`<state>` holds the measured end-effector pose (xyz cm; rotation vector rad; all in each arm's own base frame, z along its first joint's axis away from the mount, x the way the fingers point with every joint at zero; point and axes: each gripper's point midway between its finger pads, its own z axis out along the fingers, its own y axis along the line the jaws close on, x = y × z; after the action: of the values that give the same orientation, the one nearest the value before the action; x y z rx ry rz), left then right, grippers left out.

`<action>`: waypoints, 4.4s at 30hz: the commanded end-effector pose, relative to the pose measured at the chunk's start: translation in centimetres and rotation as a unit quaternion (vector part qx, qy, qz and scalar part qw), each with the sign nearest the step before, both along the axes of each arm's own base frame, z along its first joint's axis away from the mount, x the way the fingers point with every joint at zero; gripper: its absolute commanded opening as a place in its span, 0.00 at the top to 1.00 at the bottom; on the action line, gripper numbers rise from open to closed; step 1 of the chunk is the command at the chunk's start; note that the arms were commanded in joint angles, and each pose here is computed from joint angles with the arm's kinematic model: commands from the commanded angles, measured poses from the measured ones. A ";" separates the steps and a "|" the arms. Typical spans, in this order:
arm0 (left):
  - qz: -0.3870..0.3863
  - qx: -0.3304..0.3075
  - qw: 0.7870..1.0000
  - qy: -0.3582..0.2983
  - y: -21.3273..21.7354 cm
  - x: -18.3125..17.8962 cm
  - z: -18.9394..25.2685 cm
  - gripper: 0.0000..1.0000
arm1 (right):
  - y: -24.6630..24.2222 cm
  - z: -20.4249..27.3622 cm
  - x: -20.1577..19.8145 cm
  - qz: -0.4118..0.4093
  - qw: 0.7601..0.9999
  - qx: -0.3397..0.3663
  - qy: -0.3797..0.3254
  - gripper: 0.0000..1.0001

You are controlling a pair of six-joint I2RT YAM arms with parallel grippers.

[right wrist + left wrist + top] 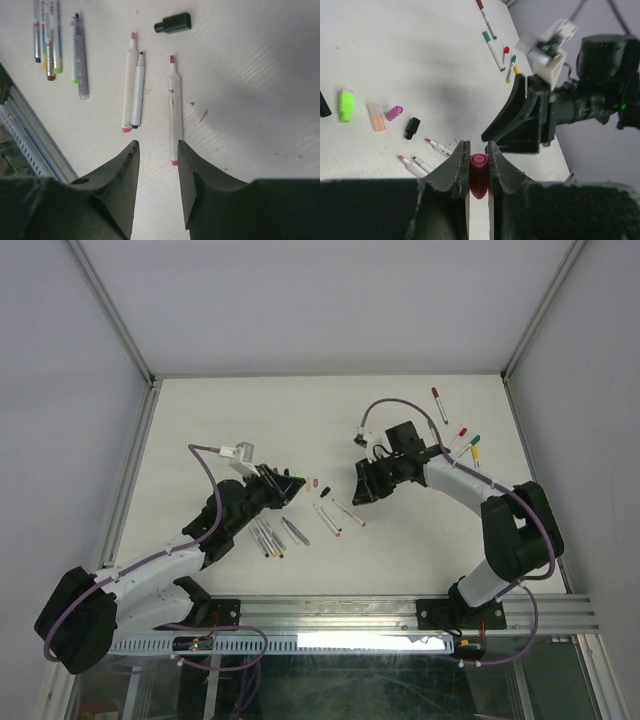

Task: Open the pen caps
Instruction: Place the pen at the center of the board, then place the pen cap at the center of the board, then pick up the pen from the center of the board.

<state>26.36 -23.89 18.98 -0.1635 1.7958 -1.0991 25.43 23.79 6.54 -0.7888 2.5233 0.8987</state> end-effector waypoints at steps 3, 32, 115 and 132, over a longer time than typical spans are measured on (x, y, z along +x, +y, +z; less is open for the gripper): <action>0.032 0.022 0.999 -0.028 -2.8 1.1 2.2 1.00 | -1.9 8.0 1.5 0.092 0.985 0.100 -0.103 0.62; 0.056 0.282 0.951 0.111 -14.2 5.0 -9.5 1.00 | -11.1 9.6 6.0 -0.049 0.983 0.056 -0.166 0.62; -0.040 0.178 0.976 -0.116 -4.6 -0.9 1.7 0.01 | -15.1 12.2 8.5 -0.093 0.971 0.049 -0.217 0.56; -0.030 0.140 0.980 -0.137 -2.0 -2.9 1.6 0.01 | -17.2 15.2 15.8 -0.101 0.947 0.002 -0.304 0.02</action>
<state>23.45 -25.95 18.47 0.2122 1.7800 -0.8048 38.36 7.51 21.08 -0.6719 2.0327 0.5433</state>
